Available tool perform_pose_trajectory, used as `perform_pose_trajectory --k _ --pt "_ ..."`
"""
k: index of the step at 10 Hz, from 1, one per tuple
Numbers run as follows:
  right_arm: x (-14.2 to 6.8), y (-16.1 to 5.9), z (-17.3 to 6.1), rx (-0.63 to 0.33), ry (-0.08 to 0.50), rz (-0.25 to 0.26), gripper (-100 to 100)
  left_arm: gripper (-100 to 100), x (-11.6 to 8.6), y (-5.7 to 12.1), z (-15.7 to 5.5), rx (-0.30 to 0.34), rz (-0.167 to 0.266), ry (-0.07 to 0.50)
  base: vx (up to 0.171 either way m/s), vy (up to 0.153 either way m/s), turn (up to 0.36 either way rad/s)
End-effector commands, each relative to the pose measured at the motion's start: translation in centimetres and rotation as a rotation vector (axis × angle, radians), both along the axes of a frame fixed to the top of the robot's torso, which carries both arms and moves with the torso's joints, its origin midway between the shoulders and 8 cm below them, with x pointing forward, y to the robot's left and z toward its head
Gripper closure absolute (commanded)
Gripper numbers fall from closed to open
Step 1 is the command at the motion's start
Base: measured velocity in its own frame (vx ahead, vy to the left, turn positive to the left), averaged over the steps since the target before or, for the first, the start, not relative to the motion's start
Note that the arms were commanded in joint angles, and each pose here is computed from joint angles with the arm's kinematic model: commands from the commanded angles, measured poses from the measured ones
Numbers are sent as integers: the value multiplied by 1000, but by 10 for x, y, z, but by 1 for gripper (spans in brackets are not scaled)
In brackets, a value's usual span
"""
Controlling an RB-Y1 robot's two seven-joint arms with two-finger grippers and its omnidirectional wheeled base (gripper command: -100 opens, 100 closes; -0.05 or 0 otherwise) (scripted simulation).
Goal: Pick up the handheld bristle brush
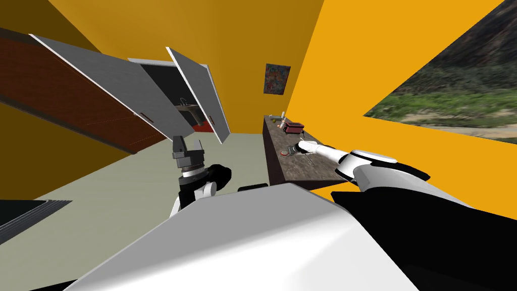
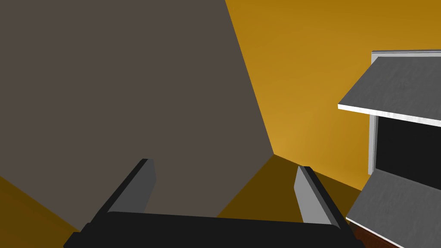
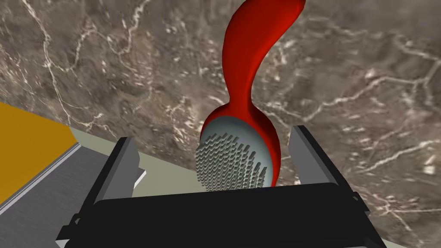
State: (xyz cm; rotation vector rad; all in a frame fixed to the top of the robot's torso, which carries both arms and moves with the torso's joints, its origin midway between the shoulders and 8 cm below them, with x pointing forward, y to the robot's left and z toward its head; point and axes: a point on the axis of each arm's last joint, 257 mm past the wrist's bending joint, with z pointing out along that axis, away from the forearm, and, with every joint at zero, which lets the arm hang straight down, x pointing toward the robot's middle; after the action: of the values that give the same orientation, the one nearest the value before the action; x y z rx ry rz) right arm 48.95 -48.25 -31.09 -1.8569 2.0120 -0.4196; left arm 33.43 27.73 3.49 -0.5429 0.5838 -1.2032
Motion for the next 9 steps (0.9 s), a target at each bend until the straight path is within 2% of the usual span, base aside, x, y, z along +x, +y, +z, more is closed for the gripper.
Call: perform_pose_trajectory --k 1,3,4,5,6,7,8,9 --pt "8 4 2 19 -4 8 -100 0 0 0 0 0 0 0 21 40 -53" --pt "4 -15 0 -20 0 13 -100 0 0 0 0 0 0 0 15 31 -16" --pt "13 -5 1 12 -6 20 -100 0 0 0 0 0 0 0 10 49 -60" --pt "9 -20 0 -12 -1 14 -100 0 0 0 0 0 0 0 15 50 -36" --pt "8 -25 0 -24 0 20 -100 0 0 0 0 0 0 0 9 20 5" --pt "17 -8 1 18 -7 29 -100 0 0 0 0 0 0 0 14 38 -56" --pt "12 -26 -1 -9 -1 21 -100 0 0 0 0 0 0 0 16 49 -29" --pt "10 -32 -2 -25 2 28 -100 0 0 0 0 0 0 0 8 24 0"
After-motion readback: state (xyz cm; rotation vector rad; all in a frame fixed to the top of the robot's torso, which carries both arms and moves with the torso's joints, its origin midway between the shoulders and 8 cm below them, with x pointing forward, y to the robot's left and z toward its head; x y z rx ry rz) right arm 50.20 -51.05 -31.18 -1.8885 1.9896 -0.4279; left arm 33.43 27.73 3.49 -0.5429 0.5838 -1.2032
